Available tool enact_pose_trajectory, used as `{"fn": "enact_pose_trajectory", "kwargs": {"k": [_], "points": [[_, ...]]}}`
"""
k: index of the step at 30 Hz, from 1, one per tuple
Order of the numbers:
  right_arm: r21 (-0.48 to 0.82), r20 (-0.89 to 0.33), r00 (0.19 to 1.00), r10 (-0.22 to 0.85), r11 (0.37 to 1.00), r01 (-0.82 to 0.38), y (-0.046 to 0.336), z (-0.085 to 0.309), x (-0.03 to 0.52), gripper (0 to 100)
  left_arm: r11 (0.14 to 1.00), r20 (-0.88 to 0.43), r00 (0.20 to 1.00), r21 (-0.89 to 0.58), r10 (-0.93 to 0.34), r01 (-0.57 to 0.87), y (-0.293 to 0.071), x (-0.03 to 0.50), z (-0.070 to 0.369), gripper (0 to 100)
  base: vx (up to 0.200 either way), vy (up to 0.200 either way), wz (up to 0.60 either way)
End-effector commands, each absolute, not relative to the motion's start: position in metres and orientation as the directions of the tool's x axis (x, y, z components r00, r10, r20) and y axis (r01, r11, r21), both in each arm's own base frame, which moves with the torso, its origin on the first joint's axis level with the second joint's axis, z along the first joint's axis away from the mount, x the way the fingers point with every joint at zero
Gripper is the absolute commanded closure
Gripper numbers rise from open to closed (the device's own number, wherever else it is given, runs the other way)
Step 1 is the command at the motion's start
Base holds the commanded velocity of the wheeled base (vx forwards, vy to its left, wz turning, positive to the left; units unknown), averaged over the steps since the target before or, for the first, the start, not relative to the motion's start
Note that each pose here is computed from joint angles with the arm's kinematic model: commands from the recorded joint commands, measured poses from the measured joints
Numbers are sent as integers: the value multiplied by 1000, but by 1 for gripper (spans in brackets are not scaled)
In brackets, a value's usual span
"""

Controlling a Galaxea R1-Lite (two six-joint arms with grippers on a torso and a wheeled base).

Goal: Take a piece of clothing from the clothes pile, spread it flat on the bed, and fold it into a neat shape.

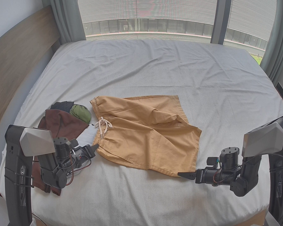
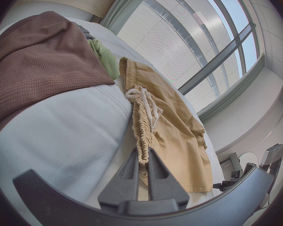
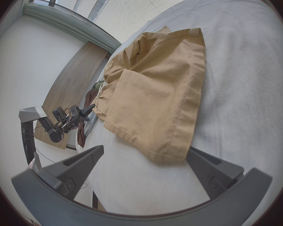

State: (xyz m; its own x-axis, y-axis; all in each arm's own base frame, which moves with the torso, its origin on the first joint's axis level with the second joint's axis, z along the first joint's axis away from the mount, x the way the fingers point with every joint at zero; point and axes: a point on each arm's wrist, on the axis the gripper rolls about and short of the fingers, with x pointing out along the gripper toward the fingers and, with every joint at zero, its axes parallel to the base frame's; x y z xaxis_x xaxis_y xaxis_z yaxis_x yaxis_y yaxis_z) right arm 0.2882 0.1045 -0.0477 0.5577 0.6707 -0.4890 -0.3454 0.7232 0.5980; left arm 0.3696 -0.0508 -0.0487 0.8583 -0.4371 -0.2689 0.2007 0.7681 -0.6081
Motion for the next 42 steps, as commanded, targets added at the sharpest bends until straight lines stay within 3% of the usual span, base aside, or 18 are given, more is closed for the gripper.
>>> {"fn": "enact_pose_trajectory", "kwargs": {"k": [1, 10, 20, 42], "points": [[603, -487, 565, 666, 724, -335, 95, -40, 278, 0, 768, -267, 859, -608, -437, 202, -51, 370, -48, 100, 0, 0, 0], [624, -461, 564, 686, 702, -344, 93, -40, 273, 0, 768, -268, 858, -608, -438, 202, -51, 370, -48, 100, 0, 0, 0], [624, -510, 551, 660, 725, -291, 86, -57, 272, 0, 767, -267, 857, -608, -441, 205, -53, 370, -48, 100, 0, 0, 0], [604, -508, 566, 649, 737, -303, 101, -64, 291, 0, 774, -266, 865, -602, -426, 196, -53, 370, -48, 100, 0, 0, 0]]}}
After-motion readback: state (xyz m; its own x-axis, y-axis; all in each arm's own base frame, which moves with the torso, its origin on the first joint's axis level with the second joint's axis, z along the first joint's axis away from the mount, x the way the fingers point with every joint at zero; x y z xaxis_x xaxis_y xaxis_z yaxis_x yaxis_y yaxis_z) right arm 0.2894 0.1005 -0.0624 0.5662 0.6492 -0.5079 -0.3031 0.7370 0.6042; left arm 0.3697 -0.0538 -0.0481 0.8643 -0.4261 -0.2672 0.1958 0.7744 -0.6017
